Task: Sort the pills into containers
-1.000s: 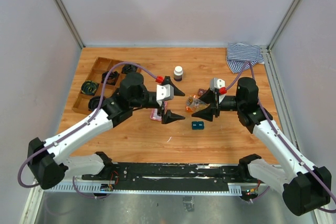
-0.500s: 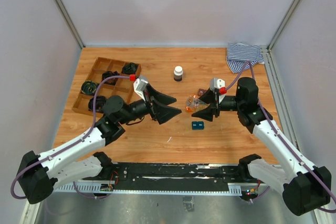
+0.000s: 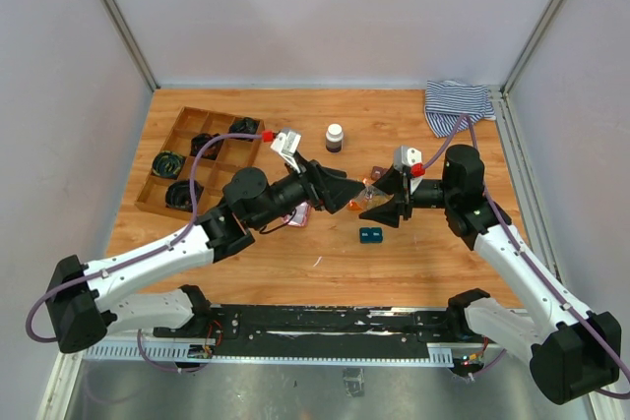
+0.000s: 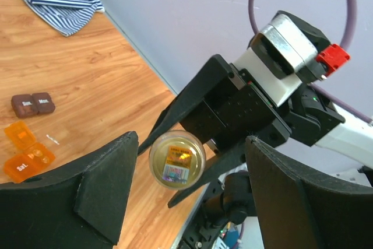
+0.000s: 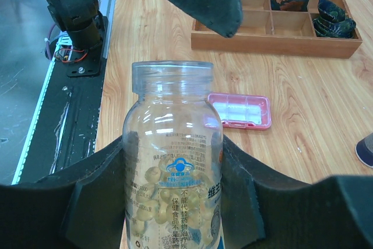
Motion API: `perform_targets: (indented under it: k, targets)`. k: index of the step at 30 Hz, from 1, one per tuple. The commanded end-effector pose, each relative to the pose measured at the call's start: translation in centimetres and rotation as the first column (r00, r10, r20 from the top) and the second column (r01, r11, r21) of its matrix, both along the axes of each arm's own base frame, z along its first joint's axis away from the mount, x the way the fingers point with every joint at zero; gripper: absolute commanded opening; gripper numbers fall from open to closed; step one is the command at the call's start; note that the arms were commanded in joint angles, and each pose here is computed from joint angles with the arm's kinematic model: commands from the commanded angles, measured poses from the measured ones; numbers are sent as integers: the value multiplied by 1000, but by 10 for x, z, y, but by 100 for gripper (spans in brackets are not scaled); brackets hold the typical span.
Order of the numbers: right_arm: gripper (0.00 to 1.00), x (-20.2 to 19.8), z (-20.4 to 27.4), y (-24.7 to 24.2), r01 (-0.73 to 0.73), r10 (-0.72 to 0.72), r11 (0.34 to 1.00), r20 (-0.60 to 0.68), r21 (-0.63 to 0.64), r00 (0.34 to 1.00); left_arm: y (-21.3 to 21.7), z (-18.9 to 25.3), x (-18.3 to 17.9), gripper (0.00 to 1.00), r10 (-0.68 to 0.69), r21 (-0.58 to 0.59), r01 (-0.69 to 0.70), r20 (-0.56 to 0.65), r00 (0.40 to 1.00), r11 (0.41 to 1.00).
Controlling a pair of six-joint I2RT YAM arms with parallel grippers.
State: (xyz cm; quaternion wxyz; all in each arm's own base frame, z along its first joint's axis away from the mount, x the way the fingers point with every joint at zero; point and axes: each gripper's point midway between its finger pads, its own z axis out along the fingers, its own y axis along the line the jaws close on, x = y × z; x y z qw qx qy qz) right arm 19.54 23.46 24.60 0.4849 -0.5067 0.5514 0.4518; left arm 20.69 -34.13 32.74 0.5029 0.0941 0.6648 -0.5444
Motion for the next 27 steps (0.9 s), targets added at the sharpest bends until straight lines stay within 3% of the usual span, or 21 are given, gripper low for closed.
perform_targets:
  k: [1, 5, 23, 27]
  targets:
    - [1, 3, 13, 0, 2, -3, 1000, 48, 17, 999, -6, 1, 10, 78, 35, 48, -36, 10, 999, 998]
    - [1, 3, 13, 0, 2, -3, 1000, 47, 17, 999, -14, -2, 7, 71, -3, 67, 3, 2, 1000, 998]
    - [0, 3, 14, 0, 2, -3, 1000, 48, 18, 999, -23, -17, -2, 59, -65, 141, 71, -43, 997, 987]
    - [1, 3, 14, 0, 2, -3, 1000, 49, 18, 999, -24, -18, -3, 49, -73, 149, 79, -45, 996, 986]
